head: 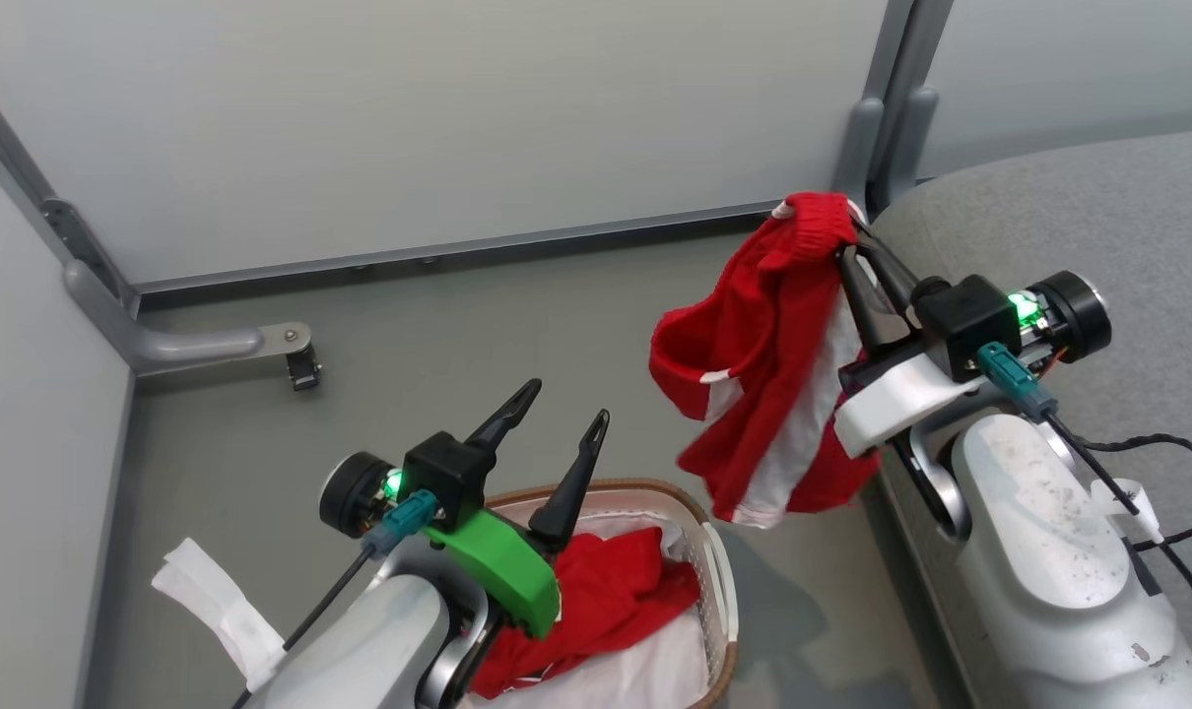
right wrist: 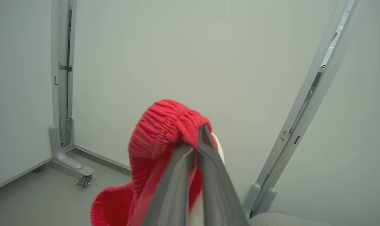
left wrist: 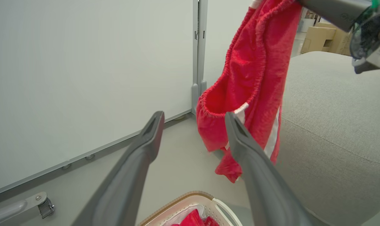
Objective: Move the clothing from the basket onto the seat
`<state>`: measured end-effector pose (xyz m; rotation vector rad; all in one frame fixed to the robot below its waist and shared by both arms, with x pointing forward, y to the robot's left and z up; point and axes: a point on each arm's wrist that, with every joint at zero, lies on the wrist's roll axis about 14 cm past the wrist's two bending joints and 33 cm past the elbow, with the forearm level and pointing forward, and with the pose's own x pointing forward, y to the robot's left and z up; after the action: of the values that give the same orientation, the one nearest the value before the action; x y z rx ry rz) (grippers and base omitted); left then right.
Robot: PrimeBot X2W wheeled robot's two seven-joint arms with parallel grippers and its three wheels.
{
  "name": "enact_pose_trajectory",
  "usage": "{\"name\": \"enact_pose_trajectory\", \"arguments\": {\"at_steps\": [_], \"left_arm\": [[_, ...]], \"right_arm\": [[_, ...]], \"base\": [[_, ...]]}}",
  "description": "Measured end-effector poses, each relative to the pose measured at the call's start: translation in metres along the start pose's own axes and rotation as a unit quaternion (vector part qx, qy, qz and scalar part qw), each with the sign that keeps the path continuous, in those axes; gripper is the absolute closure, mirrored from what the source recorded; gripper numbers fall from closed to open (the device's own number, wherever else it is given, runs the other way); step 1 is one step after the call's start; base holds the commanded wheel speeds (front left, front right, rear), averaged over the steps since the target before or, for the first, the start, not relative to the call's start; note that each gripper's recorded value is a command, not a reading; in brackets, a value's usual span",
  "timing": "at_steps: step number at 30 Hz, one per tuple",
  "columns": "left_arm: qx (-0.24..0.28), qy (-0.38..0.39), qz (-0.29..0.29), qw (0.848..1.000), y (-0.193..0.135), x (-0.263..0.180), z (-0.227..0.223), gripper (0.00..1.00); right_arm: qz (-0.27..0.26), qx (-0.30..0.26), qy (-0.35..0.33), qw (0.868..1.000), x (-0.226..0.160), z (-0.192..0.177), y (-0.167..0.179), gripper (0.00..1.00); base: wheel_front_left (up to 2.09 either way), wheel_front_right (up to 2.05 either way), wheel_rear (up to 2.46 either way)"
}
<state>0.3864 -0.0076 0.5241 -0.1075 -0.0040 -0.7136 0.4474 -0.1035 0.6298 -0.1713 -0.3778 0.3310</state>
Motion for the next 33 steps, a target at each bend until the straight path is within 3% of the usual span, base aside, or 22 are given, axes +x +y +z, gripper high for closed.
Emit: {"name": "enact_pose_trajectory", "arguments": {"at_steps": [11, 17, 27, 33], "left_arm": [[-0.020, 0.004, -0.044, 0.999, -0.031, 0.017, -0.015, 0.00], [-0.021, 0.005, -0.087, 0.996, -0.056, 0.031, -0.020, 0.00], [-0.031, 0.017, -0.175, 0.984, -0.106, 0.058, -0.036, 0.00], [-0.042, 0.027, -0.220, 0.974, -0.133, 0.068, -0.046, 0.00]], "right_arm": [[-0.054, -0.024, 0.011, 0.998, -0.021, -0.002, -0.043, 1.00], [-0.097, -0.057, 0.016, 0.994, -0.041, 0.004, -0.084, 1.00], [-0.187, -0.106, 0.054, 0.975, -0.100, 0.005, -0.152, 1.00], [-0.227, -0.115, 0.076, 0.964, -0.127, 0.002, -0.172, 1.00]], "base": [[0.00, 0.00, 0.00], [0.00, 0.00, 0.00], [0.00, 0.00, 0.00], [0.00, 0.00, 0.00]]}}
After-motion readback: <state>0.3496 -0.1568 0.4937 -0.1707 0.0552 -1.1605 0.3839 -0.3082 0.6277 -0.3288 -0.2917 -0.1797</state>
